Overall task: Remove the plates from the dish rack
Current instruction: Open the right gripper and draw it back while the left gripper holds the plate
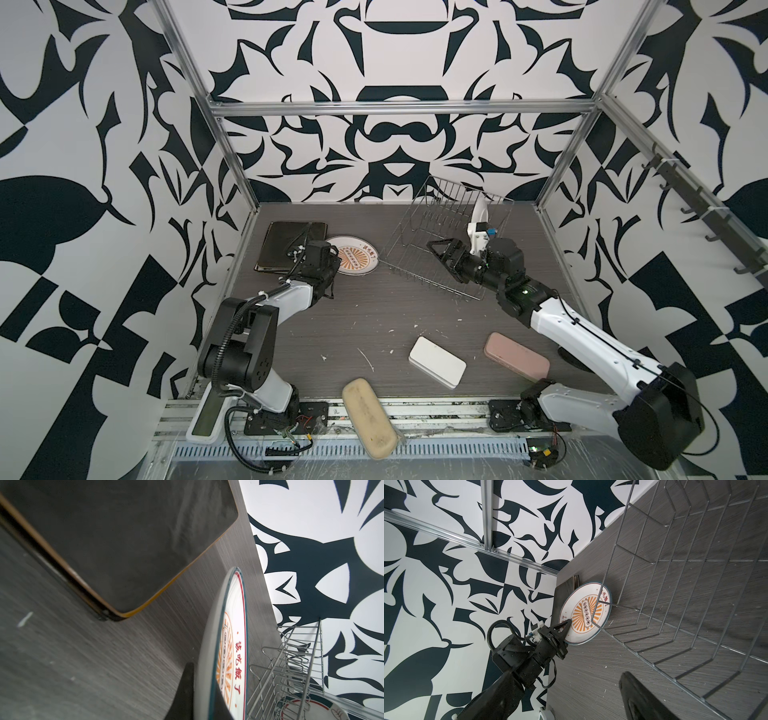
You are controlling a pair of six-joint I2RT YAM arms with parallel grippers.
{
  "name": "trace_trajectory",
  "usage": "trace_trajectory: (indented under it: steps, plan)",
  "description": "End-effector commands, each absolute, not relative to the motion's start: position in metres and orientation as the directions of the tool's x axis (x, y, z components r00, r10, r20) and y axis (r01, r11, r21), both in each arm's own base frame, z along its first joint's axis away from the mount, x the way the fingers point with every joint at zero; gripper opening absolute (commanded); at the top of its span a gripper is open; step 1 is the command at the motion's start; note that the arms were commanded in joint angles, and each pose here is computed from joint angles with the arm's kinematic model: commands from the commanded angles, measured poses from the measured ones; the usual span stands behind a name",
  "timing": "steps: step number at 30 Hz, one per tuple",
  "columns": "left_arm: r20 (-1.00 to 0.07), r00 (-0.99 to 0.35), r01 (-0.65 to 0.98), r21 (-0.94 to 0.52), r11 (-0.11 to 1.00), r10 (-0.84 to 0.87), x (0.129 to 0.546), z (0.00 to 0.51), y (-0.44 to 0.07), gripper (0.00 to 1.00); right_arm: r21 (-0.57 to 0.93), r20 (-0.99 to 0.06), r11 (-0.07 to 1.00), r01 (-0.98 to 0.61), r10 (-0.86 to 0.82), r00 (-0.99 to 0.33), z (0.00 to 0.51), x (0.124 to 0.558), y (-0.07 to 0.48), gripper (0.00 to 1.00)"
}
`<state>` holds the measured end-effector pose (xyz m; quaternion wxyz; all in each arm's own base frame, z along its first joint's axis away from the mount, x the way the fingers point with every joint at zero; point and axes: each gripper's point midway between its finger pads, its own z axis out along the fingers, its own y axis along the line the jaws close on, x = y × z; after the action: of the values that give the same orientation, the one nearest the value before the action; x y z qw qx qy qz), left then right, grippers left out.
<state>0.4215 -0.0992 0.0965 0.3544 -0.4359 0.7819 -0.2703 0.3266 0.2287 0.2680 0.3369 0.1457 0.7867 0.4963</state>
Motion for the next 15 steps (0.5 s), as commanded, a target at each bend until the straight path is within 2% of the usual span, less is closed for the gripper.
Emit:
trace_trajectory:
  steps: [1, 15]
  plan:
    - [-0.310, -0.321, -0.420, -0.800, 0.428, -0.895, 0.443, 0.125, -0.107, 0.00, 0.870, -0.422, 0.472, -0.145, 0.558, -0.715, 0.279, 0.324, 0.223, 0.84]
    - [-0.274, -0.331, -0.432, -0.807, 0.403, -0.903, 0.459, 0.107, -0.118, 0.00, 0.848, -0.441, 0.515, -0.122, 0.559, -0.702, 0.275, 0.319, 0.200, 0.84]
